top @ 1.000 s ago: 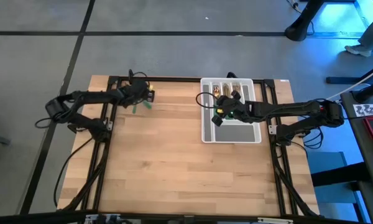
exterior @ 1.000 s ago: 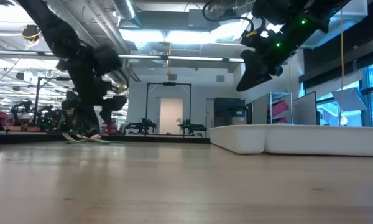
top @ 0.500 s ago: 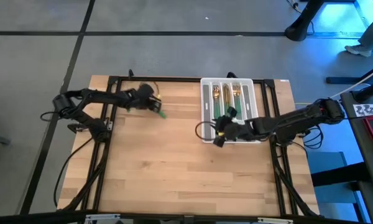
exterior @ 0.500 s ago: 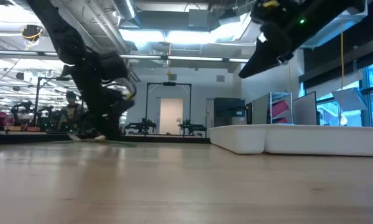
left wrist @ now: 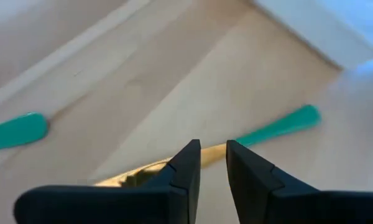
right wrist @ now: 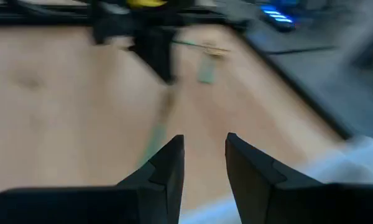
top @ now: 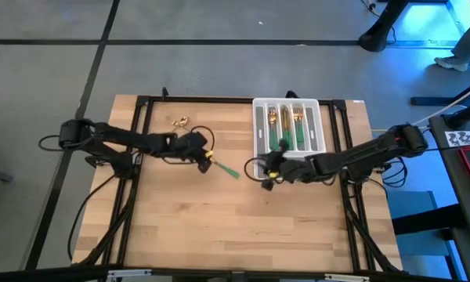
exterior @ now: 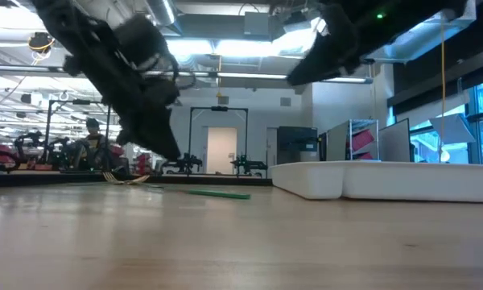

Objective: Sort silverware
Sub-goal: Put the green knife into the silverware tray

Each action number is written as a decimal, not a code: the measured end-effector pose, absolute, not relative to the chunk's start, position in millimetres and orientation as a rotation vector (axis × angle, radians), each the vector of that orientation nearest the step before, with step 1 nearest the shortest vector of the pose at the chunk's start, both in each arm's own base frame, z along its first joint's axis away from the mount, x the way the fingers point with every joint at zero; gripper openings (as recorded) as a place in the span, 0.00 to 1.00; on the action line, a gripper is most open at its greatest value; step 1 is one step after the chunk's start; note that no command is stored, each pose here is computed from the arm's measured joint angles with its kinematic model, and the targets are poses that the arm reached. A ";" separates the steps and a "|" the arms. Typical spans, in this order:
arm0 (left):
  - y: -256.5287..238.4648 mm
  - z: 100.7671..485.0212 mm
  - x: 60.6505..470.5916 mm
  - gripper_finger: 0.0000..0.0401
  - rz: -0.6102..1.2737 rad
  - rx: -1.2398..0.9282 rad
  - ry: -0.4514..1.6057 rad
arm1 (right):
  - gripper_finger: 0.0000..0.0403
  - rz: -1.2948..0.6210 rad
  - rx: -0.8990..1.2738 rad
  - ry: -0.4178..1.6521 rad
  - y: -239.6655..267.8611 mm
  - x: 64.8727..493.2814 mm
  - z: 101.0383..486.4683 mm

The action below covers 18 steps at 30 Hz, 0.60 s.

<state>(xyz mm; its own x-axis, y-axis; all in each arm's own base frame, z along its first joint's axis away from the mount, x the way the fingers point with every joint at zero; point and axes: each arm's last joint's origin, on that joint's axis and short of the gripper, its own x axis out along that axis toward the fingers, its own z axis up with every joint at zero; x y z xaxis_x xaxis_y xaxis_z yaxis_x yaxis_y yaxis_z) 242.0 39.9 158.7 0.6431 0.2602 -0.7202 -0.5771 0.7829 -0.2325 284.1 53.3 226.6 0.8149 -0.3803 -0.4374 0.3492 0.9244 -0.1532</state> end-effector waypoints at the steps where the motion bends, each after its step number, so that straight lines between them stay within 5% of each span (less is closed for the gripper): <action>1: 31.1 162.0 242.6 0.16 0.486 -0.457 0.710 | 0.29 -0.337 -0.064 0.468 56.1 290.7 222.4; 8: -19.0 187.2 226.6 0.13 0.467 -0.267 0.632 | 0.29 -0.162 -0.129 0.294 70.9 339.4 177.1; 18: -26.9 179.3 172.4 0.04 0.803 -0.200 0.648 | 0.39 -0.168 -0.141 0.323 42.2 425.6 147.3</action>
<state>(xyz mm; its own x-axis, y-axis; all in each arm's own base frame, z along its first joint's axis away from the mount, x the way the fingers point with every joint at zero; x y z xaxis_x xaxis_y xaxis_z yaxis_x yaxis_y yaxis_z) 172.4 -26.9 179.3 0.5152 0.6039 -0.6081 -0.7219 0.6882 0.0719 425.6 42.2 147.3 0.9346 -0.1865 -0.3030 0.1415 0.9762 -0.1643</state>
